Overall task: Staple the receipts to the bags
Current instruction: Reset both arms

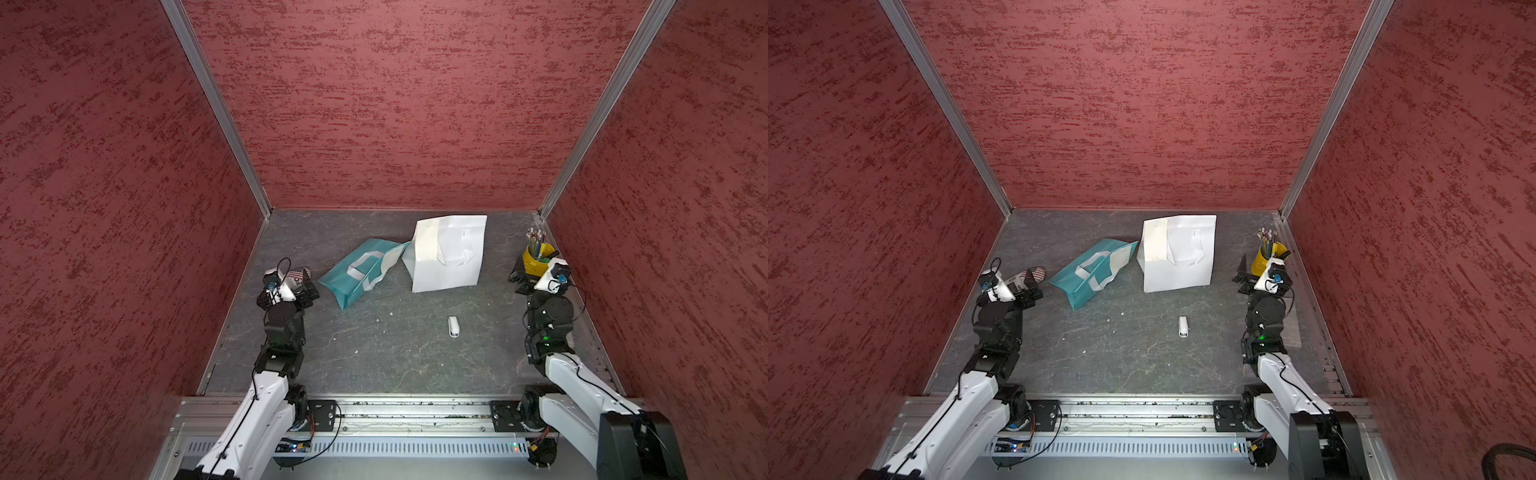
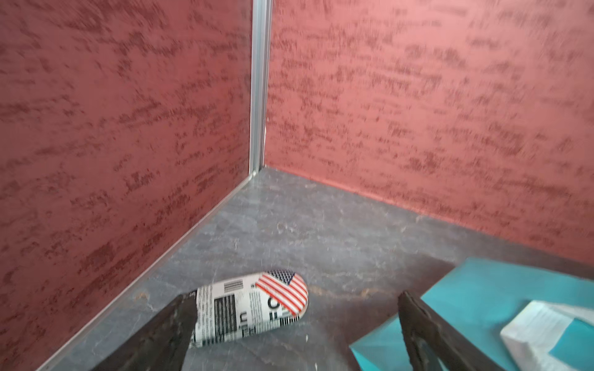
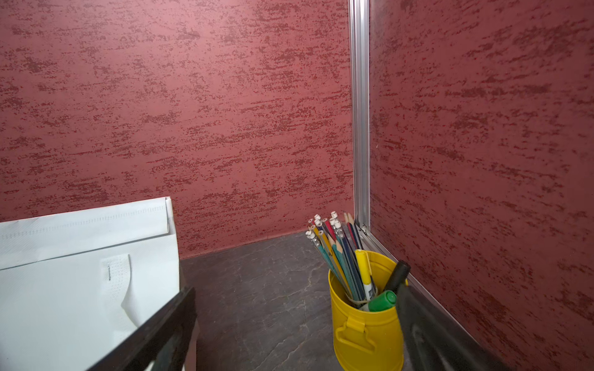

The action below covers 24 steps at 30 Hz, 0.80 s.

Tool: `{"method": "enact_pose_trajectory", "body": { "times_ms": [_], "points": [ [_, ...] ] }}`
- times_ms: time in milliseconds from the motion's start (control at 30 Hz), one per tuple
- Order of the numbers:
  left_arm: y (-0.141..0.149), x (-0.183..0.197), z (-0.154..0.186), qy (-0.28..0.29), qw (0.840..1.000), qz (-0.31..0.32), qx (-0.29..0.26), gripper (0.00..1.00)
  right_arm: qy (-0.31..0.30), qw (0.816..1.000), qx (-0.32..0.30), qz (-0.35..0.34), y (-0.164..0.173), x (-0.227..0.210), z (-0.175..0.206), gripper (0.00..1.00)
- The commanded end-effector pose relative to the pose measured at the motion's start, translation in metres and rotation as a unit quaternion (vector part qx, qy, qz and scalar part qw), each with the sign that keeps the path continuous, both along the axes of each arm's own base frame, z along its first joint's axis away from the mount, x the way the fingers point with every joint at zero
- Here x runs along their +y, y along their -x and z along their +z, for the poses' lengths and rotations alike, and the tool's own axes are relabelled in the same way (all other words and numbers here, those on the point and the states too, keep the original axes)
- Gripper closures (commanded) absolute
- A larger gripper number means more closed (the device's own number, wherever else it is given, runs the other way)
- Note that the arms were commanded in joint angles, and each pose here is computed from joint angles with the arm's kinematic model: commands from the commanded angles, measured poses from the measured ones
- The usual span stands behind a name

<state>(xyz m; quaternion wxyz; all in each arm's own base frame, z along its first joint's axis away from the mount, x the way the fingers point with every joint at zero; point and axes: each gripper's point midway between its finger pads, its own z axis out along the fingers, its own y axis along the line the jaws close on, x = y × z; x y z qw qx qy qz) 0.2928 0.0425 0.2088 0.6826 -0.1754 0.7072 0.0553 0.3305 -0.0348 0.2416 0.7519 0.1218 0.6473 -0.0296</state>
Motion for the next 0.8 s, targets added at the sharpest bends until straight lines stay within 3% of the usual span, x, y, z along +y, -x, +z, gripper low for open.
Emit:
{"method": "enact_pose_trajectory", "body": {
  "times_ms": [0,433,567,767],
  "points": [
    [0.000,0.001,-0.029,0.011,1.000,-0.005,0.022,0.00,-0.009,1.000,-0.021,0.012,-0.004,0.003,0.011,0.01],
    [-0.072,0.011,-0.062,-0.015,0.999,0.019,0.045,0.00,-0.023,0.998,0.019,-0.051,-0.006,-0.018,-0.042,0.01],
    [-0.081,0.010,-0.071,-0.012,0.997,0.009,0.070,0.00,-0.017,0.998,0.012,-0.058,-0.002,-0.020,-0.048,0.01],
    [-0.082,0.011,-0.074,0.009,0.998,-0.023,0.065,0.00,0.009,0.999,0.021,-0.028,-0.014,-0.009,-0.057,0.01]
  ]
}}
